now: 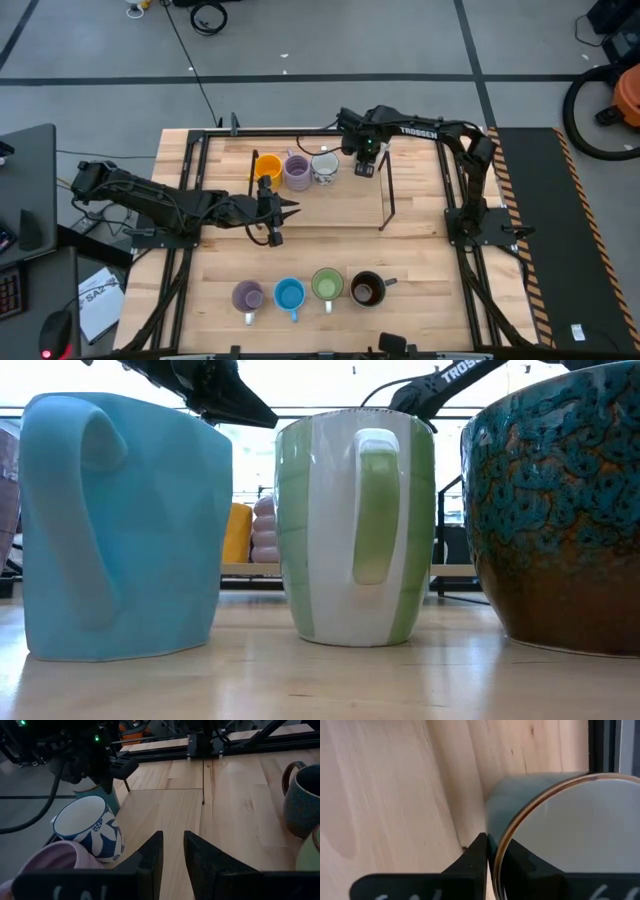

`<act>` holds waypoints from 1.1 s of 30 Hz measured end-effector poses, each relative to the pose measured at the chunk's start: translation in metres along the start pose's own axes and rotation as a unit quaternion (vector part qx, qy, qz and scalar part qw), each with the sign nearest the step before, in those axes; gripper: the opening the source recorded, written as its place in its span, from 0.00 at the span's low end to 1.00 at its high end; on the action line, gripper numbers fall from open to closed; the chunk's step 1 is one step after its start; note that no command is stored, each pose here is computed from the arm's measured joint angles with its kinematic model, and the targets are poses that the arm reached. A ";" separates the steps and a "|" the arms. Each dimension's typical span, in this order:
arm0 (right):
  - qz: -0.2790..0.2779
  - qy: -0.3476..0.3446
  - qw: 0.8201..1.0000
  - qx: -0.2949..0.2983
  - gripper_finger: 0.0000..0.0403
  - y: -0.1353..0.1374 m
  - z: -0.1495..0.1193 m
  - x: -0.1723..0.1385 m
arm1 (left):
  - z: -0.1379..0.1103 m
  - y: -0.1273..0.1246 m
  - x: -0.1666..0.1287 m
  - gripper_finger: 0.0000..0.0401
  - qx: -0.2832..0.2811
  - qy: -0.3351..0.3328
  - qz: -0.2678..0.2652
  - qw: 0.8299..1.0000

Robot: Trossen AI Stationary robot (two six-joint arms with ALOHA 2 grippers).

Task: Place coffee mugs
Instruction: Put the light blue mug on the shelf

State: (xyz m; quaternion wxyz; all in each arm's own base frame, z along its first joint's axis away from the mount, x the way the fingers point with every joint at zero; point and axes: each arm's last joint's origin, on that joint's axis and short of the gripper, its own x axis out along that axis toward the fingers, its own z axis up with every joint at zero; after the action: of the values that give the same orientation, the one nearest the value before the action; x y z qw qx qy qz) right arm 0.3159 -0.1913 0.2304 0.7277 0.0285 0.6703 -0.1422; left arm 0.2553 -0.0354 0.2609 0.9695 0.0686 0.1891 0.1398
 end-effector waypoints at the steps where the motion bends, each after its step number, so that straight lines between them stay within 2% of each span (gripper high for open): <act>1: 0.000 0.001 1.000 -0.003 0.09 0.001 0.000 -0.001 | 0.000 0.000 0.000 0.20 0.000 0.000 0.000 1.000; 20: -0.046 -0.057 0.997 -0.038 0.09 0.019 0.009 -0.094 | 0.000 0.001 0.000 0.20 -0.001 0.002 0.002 1.000; 26: -0.038 -0.053 0.996 -0.065 0.09 0.034 0.008 -0.112 | -0.001 0.001 0.000 0.20 0.001 0.007 0.002 1.000; 33: -0.002 -0.062 0.992 -0.106 0.09 0.055 0.007 -0.118 | -0.001 0.001 0.000 0.20 -0.006 0.007 0.002 1.000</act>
State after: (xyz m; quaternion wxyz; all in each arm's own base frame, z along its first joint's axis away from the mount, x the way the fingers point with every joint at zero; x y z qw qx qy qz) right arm 0.3295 -0.1199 0.3393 0.7664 -0.0589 0.6354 -0.0736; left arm 0.2549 -0.0344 0.2597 0.9684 0.0619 0.1948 0.1432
